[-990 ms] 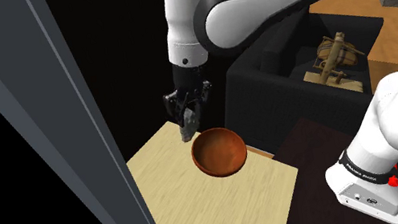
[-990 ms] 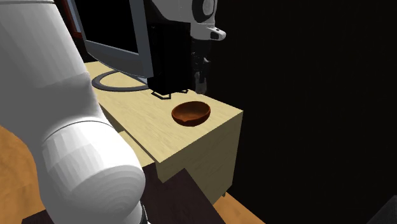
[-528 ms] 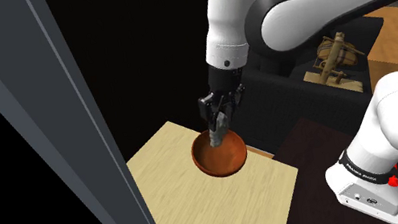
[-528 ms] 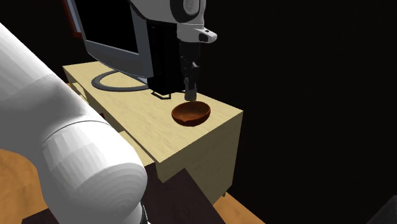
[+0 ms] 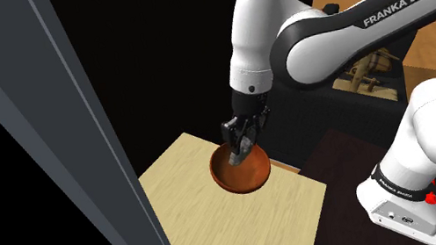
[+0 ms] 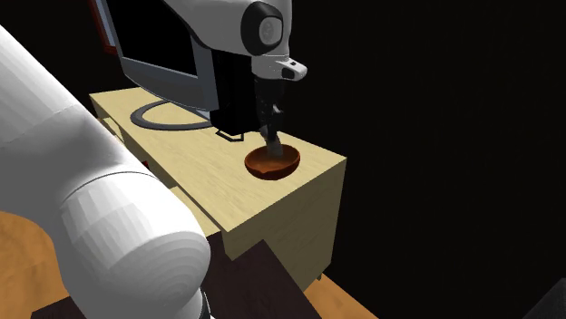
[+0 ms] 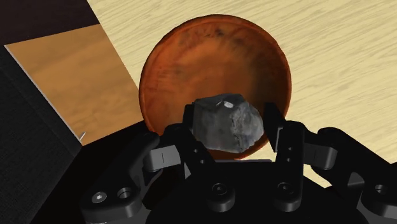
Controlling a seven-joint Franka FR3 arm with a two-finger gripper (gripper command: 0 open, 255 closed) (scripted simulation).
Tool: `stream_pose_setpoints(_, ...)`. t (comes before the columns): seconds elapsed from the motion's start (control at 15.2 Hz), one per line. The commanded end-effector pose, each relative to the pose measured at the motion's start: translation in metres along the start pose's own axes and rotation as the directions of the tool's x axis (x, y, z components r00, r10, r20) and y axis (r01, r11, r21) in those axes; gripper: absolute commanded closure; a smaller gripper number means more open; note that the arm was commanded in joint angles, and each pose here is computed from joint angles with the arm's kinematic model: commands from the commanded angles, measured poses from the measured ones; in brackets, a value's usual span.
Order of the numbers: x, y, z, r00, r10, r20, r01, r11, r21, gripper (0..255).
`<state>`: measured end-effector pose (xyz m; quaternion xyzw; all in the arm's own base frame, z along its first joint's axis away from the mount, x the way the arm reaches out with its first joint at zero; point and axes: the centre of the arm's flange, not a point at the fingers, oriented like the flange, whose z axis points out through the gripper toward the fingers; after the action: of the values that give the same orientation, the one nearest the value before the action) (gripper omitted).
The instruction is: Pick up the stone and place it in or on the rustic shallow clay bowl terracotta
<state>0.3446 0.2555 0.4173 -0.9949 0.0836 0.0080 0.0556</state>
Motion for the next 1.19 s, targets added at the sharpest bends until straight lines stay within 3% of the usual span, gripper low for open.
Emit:
stream_pose_setpoints(0.0, 0.0, 0.0, 0.01, 1.0, 0.0, -0.001, 0.0, 1.0, 0.0, 255)
stream_pose_setpoints(0.33, 0.001, 0.004, 0.038, 1.0, 0.0, -0.001, 0.0, 1.0, 0.0, 255)
stream_pose_setpoints(0.86, 0.001, 0.004, 0.038, 1.0, 0.0, -0.001, 0.0, 1.0, 0.0, 255)
stream_pose_setpoints(0.92, 0.001, 0.004, 0.038, 1.0, 0.0, -0.001, 0.0, 1.0, 0.0, 0)
stream_pose_setpoints(1.12, 0.001, 0.004, 0.038, 1.0, 0.0, -0.001, 0.0, 1.0, 0.0, 0)
